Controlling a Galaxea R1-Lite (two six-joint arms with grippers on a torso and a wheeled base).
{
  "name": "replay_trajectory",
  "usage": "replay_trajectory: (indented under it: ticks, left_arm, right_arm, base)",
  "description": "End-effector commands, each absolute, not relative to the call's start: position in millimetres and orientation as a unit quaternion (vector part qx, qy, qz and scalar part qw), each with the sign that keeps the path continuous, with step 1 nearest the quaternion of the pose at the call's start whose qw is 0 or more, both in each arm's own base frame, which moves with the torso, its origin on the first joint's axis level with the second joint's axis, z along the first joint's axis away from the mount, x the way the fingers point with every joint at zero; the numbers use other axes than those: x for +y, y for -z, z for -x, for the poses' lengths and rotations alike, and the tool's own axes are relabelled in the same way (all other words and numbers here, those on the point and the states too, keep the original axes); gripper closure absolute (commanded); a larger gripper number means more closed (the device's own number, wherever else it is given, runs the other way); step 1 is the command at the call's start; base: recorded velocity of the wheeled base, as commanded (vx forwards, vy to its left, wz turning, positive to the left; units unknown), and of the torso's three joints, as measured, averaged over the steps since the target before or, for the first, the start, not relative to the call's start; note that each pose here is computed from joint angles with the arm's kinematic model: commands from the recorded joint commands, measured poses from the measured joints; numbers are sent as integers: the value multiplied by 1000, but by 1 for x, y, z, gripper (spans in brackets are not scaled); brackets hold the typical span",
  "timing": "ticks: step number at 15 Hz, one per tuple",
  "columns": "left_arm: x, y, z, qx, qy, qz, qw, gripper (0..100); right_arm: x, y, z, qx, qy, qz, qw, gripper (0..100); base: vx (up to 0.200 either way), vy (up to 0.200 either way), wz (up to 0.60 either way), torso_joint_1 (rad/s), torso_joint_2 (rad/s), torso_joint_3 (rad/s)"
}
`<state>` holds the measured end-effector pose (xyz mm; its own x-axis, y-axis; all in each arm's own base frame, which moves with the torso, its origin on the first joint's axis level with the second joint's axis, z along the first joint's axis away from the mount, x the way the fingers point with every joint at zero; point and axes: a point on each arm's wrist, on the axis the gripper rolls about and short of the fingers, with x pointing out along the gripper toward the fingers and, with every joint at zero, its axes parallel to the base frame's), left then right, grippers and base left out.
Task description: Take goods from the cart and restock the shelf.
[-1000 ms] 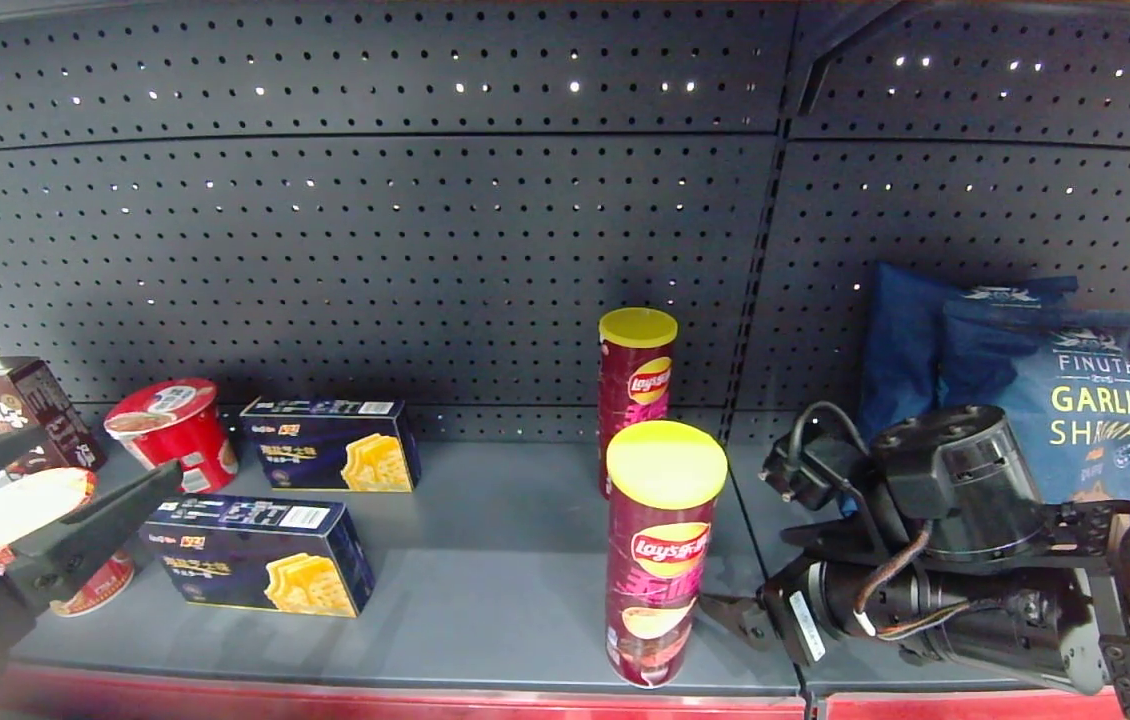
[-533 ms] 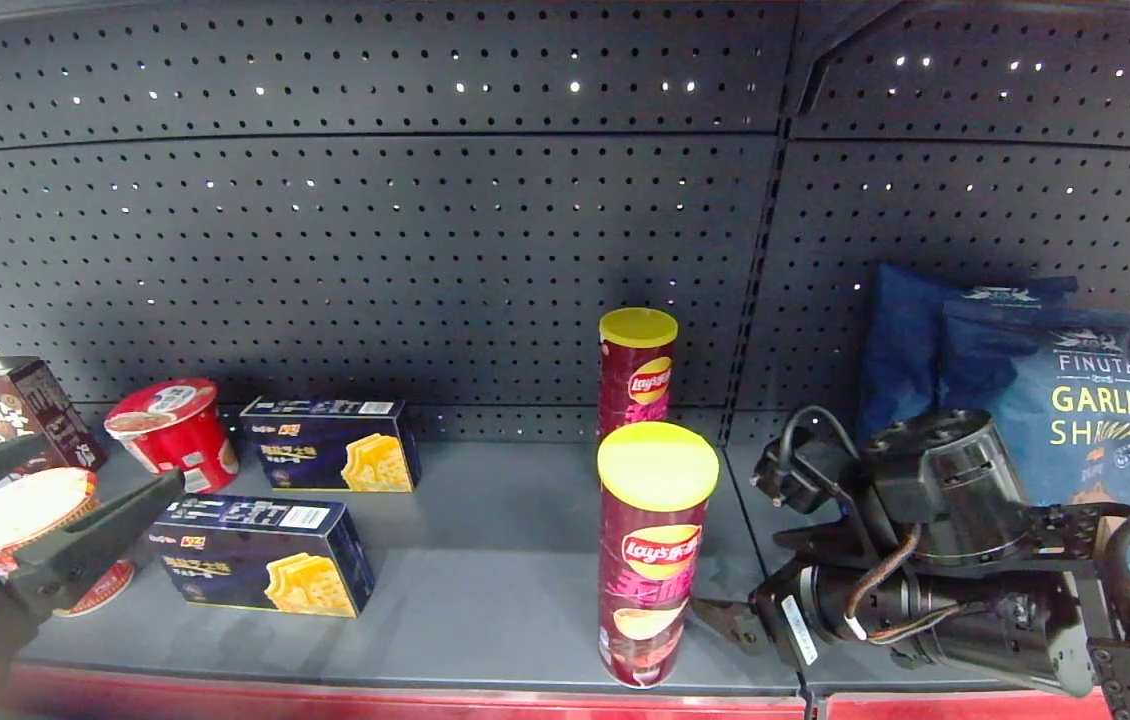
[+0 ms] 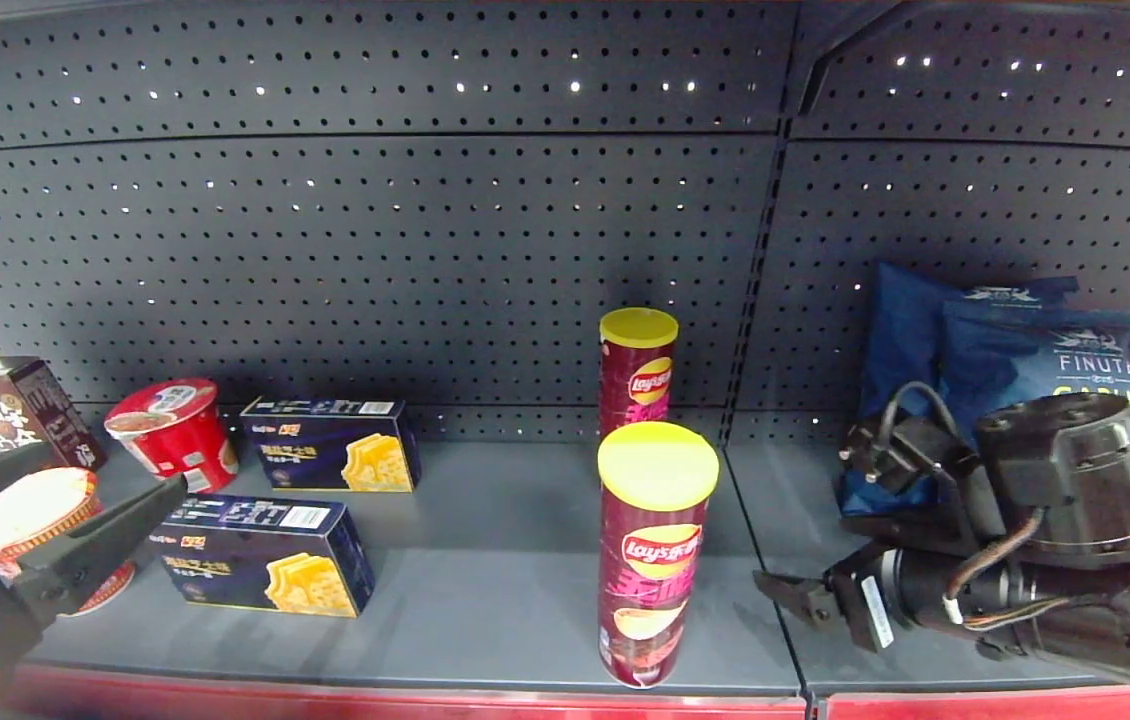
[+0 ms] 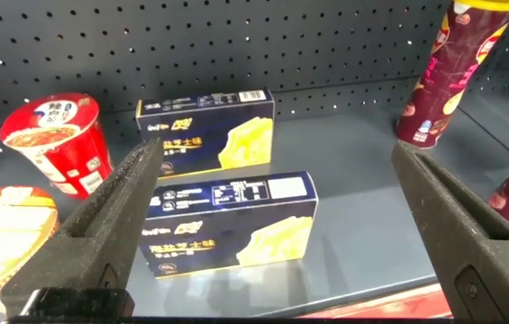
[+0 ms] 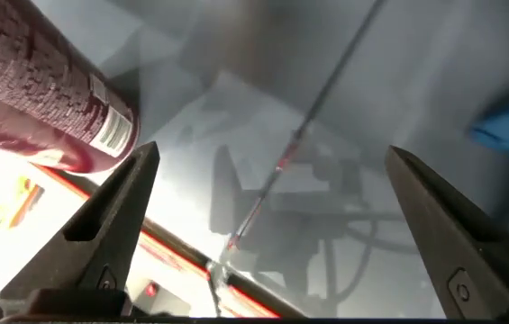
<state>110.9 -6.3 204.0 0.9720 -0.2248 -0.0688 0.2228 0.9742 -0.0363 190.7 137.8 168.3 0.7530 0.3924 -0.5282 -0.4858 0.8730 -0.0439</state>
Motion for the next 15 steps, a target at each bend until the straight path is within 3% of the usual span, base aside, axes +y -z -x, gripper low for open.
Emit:
replay_trajectory:
  ticks: [1,8,15]
  left_arm:
    - [-6,-201,-110,39,114,15,993,0]
    - [-6,-197,-95,27,117,15,993,0]
    - [-5,-189,-72,2,112,12,994,0]
  right_arm:
    - [110,-194,-166,207,-220,63,951,0]
    - [29,-219,-96,97,-88,8,991,0]
    - [-1,-192,-30,45,61,-2,997,0]
  base:
    - [0,0,0,0,0,0]
    - [0,0,0,0,0,0]
    - [0,0,0,0,0,0]
